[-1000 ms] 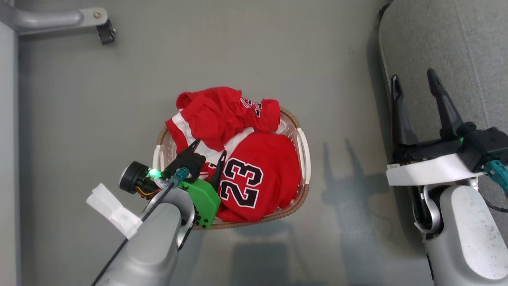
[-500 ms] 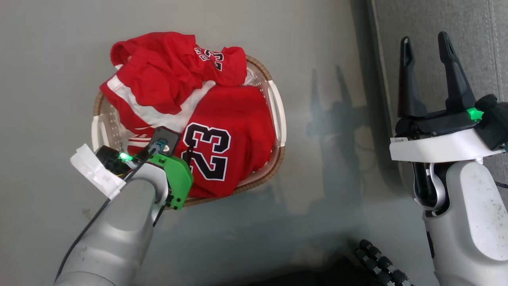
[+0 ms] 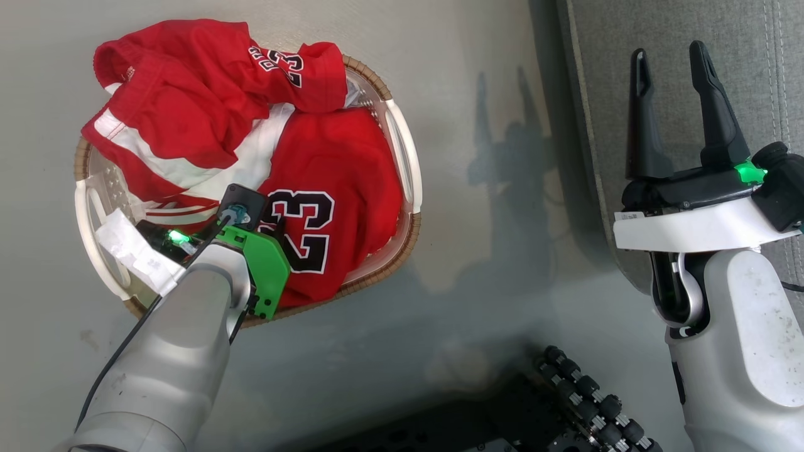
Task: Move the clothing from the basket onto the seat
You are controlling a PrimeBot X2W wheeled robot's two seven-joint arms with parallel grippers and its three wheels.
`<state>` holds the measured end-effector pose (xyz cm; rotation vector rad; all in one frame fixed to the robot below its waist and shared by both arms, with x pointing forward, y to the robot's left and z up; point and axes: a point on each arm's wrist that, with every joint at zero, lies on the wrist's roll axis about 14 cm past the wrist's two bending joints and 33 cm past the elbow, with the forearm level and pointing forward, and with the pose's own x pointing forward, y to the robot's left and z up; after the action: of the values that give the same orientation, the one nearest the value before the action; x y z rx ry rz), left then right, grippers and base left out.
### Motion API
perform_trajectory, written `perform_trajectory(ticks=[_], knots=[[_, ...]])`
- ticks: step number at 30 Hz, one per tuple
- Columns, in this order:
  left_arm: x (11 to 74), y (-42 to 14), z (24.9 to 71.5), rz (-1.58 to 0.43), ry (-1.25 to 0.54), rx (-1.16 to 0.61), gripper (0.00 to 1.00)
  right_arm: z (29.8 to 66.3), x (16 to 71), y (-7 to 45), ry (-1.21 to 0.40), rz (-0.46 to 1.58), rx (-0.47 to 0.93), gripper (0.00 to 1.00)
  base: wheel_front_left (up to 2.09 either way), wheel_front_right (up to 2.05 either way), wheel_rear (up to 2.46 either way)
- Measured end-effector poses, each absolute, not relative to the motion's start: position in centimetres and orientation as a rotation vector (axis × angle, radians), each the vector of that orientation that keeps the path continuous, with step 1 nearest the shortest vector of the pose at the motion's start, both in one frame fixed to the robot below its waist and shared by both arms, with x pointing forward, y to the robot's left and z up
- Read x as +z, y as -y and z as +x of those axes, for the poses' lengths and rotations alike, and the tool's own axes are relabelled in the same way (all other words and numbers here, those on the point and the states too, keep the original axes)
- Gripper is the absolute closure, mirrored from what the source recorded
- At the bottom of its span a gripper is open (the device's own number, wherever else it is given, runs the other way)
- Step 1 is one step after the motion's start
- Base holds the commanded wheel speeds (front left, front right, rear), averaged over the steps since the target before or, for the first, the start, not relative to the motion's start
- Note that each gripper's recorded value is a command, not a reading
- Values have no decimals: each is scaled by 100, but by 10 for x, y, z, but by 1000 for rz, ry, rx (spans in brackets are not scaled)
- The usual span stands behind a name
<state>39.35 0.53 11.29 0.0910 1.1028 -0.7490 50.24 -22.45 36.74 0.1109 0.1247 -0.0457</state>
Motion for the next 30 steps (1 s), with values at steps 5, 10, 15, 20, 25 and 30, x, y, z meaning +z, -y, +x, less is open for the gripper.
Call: perform_trajectory(ticks=[5,10,15,20,25,30], knots=[[115,-3,391,93,-1105,-762,84,504,369,223,-119,118,-41,0,0,0,0],[126,4,396,85,-1060,-773,100,505,373,222,-111,116,-40,0,0,0,0],[147,10,401,57,-993,-777,100,503,382,220,-100,109,-35,0,0,0,0],[182,11,404,20,-900,-764,100,495,394,215,-95,92,-24,0,0,0,0],[223,15,411,-18,-791,-751,100,483,409,212,-84,76,-20,0,0,0,0],[266,15,419,-38,-679,-736,100,469,427,208,-63,70,-12,0,0,0,0]])
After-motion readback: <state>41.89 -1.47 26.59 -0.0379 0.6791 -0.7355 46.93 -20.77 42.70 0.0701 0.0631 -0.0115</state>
